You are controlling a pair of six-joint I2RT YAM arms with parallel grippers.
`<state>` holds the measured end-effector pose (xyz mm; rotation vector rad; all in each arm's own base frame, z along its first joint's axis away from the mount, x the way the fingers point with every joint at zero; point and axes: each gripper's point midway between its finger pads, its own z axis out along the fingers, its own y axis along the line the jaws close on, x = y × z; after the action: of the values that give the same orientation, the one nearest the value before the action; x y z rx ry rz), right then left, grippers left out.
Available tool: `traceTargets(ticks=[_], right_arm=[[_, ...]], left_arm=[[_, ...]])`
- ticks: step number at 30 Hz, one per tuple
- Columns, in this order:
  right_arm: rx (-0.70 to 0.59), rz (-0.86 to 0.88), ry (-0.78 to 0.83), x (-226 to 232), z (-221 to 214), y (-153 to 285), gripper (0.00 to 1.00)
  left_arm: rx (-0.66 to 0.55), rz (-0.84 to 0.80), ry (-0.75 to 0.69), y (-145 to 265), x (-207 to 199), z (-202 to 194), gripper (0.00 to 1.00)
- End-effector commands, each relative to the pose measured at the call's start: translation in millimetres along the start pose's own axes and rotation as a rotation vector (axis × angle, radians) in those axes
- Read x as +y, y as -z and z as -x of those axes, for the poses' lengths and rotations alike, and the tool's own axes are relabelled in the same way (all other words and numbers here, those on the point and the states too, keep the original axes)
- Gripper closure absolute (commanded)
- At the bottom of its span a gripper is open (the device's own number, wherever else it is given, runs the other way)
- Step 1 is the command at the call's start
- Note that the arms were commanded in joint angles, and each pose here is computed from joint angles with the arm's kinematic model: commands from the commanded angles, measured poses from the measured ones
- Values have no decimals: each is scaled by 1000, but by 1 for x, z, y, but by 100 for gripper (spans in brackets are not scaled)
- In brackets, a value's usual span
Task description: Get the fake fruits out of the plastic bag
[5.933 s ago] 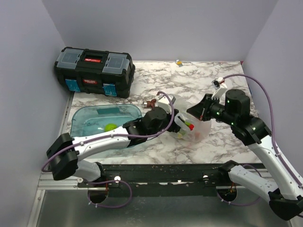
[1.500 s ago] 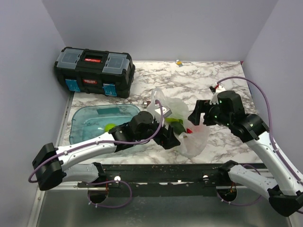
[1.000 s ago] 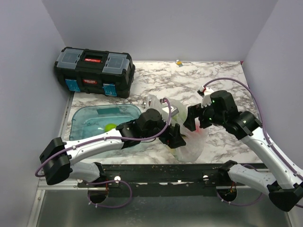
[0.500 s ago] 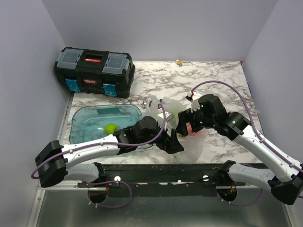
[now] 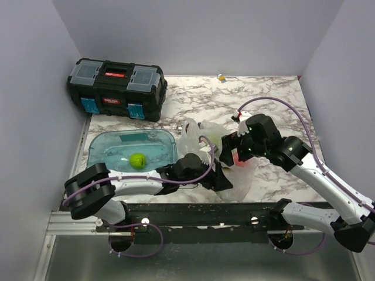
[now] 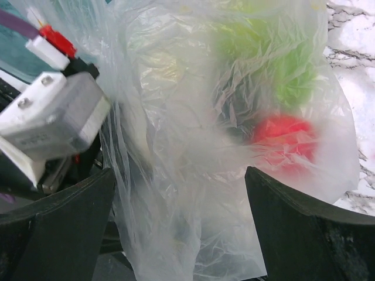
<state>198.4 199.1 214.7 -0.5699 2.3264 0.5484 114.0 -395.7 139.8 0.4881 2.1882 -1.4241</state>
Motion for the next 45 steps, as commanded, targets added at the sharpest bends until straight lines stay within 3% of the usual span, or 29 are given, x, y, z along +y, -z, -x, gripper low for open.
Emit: traceTargets(ticks=[1, 4, 6, 13, 17, 19, 21, 23, 24, 26, 31, 37, 40, 45], right_arm=[[18, -9, 32, 0, 2, 0, 5], [-14, 64, 21, 15, 13, 6, 3], [14, 193, 44, 37, 10, 10, 0], [38, 235, 54, 41, -2, -1, 0], [37, 108, 26, 20, 1, -22, 1], [-1, -24, -17, 0, 11, -30, 7], [-37, -90, -39, -10, 22, -34, 20], [-84, -113, -79, -12, 34, -39, 47], [-108, -112, -96, -11, 41, -41, 65], [-154, -163, -168, -17, 52, -47, 96], [-297, -358, -348, -47, 83, -53, 99], [-449, -536, -497, -72, 124, -45, 99], [-468, -550, -494, -72, 137, -46, 99], [-474, -519, -450, -67, 143, -42, 99]], left_arm=[[-123, -243, 39, -5, -55, 21, 49], [-120, -170, 21, -2, -41, 14, 74], [-124, -138, -25, 5, -36, 11, 81], [-182, -127, -211, 33, -35, 8, 82], [-203, -175, -267, 35, -45, 8, 85], [-213, -165, -293, 36, -46, 7, 86], [-223, -125, -313, 36, -41, 5, 90], [-248, -75, -346, 38, -37, 9, 95], [-270, -45, -374, 41, -39, 13, 100], [-310, 56, -484, 48, -44, 24, 100], [-479, 400, -651, 75, -43, 69, 100], [-662, 511, -846, 83, -49, 80, 100], [-576, 460, -939, 60, -61, 58, 100], [-393, 273, -955, 28, -69, -8, 100]])
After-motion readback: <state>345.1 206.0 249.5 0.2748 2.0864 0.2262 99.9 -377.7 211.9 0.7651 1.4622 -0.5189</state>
